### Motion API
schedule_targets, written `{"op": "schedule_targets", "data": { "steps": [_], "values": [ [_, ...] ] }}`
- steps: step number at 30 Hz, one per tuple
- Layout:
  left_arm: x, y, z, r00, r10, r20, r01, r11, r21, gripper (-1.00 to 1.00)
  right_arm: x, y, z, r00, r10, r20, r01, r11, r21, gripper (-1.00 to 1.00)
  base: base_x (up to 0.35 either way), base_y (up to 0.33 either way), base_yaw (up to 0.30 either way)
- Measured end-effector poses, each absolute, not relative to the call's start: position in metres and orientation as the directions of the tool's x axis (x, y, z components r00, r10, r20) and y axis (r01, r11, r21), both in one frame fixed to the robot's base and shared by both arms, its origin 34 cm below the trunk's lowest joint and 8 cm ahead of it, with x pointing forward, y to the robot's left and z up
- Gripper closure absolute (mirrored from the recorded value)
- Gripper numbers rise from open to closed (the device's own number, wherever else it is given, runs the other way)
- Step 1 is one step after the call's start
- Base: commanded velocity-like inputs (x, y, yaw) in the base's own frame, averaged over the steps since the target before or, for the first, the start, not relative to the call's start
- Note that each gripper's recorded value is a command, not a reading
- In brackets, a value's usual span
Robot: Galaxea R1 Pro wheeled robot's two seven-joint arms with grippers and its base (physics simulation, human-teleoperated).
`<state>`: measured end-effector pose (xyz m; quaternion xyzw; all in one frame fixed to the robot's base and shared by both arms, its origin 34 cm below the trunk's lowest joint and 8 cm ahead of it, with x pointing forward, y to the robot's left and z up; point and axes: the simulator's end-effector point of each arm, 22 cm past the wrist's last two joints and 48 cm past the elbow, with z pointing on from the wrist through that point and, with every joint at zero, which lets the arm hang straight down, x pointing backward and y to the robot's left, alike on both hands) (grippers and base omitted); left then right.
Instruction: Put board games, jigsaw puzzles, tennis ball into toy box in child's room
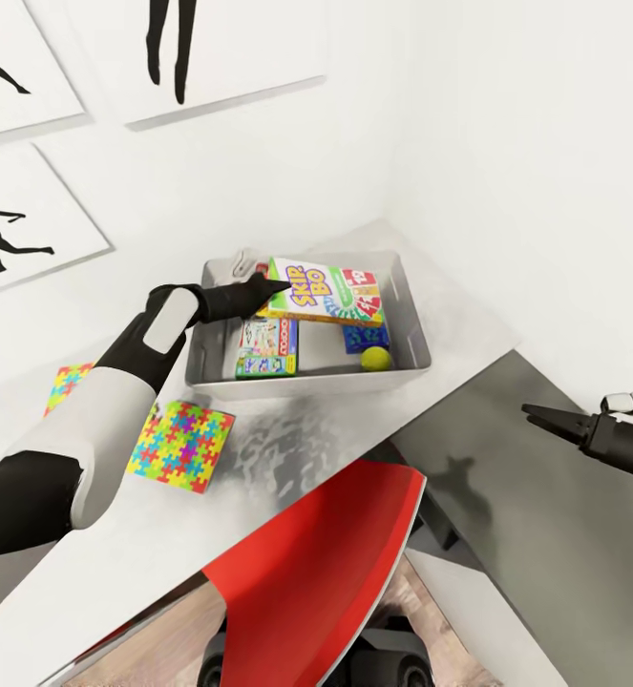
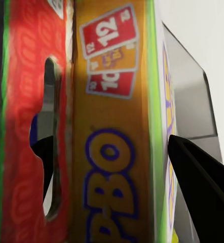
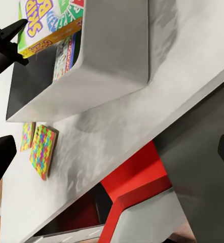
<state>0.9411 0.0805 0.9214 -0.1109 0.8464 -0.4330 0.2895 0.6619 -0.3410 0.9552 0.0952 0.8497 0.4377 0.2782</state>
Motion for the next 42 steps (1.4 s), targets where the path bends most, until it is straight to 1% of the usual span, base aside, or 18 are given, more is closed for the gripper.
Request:
{"op": "schedule_targets", "data": {
  "steps": [21, 42],
  "values": [
    [0.9442, 0.0757, 0.9276, -0.791, -0.445, -0.419, 0.101, 0.58, -0.808, 1.0, 0.6625, -0.3427, 0.954, -0.825, 0.41, -0.39, -0.078, 0.6, 0.796, -1.0, 0.0, 0.0, 0.0],
    [0.944, 0.0736, 0.9209, -0.792, -0.462, -0.398, 0.095, 0.551, -0.829, 1.0, 0.6624, -0.3443, 0.9463, -0.829, 0.411, -0.38, -0.066, 0.602, 0.796, -1.0, 0.0, 0.0, 0.0]
  ]
}}
